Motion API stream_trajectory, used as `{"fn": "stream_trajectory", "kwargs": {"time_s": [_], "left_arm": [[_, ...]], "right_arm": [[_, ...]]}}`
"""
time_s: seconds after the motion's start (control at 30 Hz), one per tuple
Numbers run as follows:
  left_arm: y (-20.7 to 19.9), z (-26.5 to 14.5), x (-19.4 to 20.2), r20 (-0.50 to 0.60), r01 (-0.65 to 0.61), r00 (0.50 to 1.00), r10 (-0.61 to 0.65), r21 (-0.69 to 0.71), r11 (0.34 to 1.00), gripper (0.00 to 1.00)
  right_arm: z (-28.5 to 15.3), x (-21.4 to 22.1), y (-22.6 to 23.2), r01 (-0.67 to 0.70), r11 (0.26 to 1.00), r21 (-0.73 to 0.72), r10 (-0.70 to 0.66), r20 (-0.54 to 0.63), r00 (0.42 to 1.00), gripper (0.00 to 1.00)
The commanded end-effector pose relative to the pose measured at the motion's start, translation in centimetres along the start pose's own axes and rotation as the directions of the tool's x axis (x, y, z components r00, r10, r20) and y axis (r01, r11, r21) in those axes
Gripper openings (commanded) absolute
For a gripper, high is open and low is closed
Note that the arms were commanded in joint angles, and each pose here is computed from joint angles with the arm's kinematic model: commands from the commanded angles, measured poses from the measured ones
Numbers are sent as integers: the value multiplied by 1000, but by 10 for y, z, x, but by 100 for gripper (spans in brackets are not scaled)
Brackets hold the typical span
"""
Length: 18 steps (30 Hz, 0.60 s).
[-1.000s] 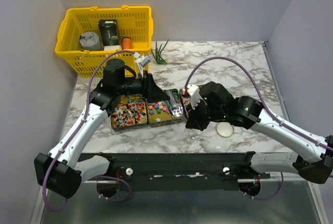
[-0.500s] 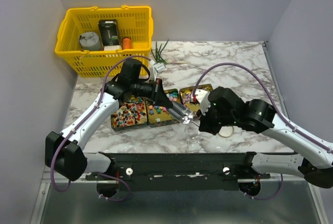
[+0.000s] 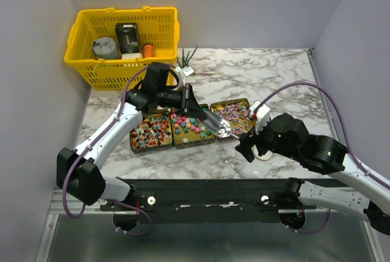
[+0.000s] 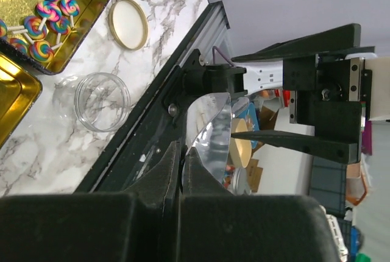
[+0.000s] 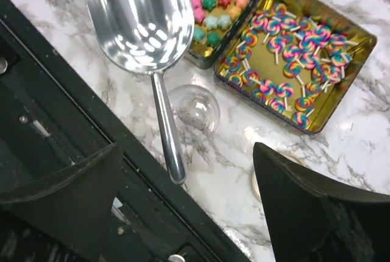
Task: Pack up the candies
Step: Adjust the spatula.
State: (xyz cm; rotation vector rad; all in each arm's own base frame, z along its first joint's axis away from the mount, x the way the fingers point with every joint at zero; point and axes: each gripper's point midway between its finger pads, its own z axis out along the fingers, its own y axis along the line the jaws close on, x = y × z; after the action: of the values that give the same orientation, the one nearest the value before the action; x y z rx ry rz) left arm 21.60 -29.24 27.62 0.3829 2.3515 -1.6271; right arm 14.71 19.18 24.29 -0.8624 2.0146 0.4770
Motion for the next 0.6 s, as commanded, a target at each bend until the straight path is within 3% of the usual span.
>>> {"fn": "stream_trajectory", "kwargs": {"time_s": [0.0,0.13,0.57], "left_arm": [[-7,-2,1,-15,104,994,-104,-19,994,0],[-5,0,3,-32,129,991,-129,-14,992,0],[-3,5,7,-59,167,984,-167,7,986,0]], "right_arm": [[3,-24,-8,31,998,46,-35,91,995,83],[6,-31,-3,59,998,22,-61,103,993,69],[31,-16,5,27,1000,10,-27,11,1000,44]]}}
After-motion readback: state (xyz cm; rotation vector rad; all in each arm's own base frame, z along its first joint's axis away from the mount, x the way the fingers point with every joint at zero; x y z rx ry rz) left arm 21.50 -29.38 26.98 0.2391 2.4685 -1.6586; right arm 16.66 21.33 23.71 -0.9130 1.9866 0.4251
